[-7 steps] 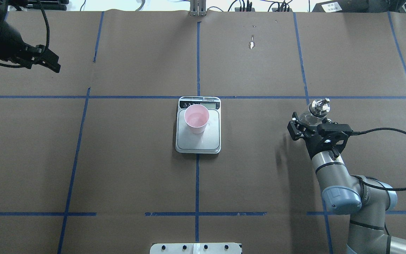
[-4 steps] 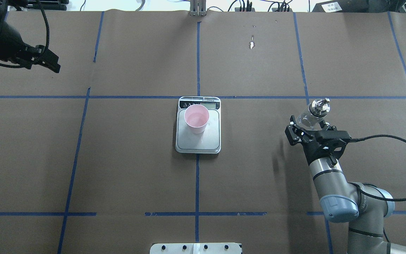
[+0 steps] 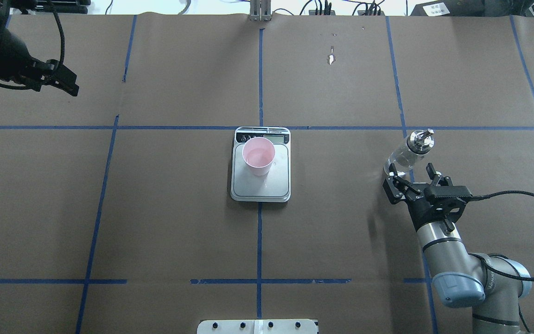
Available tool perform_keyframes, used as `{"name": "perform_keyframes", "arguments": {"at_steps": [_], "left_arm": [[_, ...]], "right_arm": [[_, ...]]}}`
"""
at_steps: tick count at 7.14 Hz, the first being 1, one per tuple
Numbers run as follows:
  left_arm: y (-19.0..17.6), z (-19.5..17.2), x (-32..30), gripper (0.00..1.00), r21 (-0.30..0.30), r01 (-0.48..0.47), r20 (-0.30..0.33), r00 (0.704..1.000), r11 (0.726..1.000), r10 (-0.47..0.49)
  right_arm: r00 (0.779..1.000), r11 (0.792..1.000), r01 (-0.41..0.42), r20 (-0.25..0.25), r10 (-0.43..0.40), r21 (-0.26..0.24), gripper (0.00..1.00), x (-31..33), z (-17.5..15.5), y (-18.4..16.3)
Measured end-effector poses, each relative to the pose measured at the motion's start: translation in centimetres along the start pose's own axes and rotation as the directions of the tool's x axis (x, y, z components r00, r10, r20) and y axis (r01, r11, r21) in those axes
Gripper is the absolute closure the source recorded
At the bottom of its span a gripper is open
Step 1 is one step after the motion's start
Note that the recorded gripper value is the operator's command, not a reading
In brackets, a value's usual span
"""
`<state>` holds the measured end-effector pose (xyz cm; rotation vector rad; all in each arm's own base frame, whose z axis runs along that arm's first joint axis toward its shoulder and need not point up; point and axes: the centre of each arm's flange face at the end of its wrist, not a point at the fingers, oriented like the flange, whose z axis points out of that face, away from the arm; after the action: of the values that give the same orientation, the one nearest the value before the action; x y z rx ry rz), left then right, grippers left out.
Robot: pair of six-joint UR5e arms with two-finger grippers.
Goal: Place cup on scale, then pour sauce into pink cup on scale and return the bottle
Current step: 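Lower the glass sauce bottle onto the table with the right gripper, then open the right gripper and pull it back from the bottle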
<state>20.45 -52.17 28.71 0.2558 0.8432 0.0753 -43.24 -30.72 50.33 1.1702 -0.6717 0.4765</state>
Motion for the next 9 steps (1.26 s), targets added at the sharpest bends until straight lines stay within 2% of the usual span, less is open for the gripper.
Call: {"name": "perform_keyframes", "arguments": {"at_steps": [2, 7, 9], "left_arm": [[0.1, 0.0, 0.0, 0.18, -0.002, 0.001, 0.0, 1.0, 1.0, -0.001], [0.1, 0.1, 0.1, 0.18, -0.003, 0.015, -0.001, 1.0, 1.0, -0.015], [0.2, 0.0, 0.2, 0.18, -0.001, 0.017, -0.002, 1.0, 1.0, -0.017]], "right_arm": [[1.0, 1.0, 0.009, 0.019, -0.008, -0.01, 0.0, 0.9, -1.6, 0.5], [0.996, 0.996, 0.037, 0.084, -0.031, -0.08, 0.0, 10.9, -5.0, 0.8], [0.985, 0.987, 0.087, 0.157, -0.066, -0.137, 0.0, 14.5, -5.6, 0.2]]}}
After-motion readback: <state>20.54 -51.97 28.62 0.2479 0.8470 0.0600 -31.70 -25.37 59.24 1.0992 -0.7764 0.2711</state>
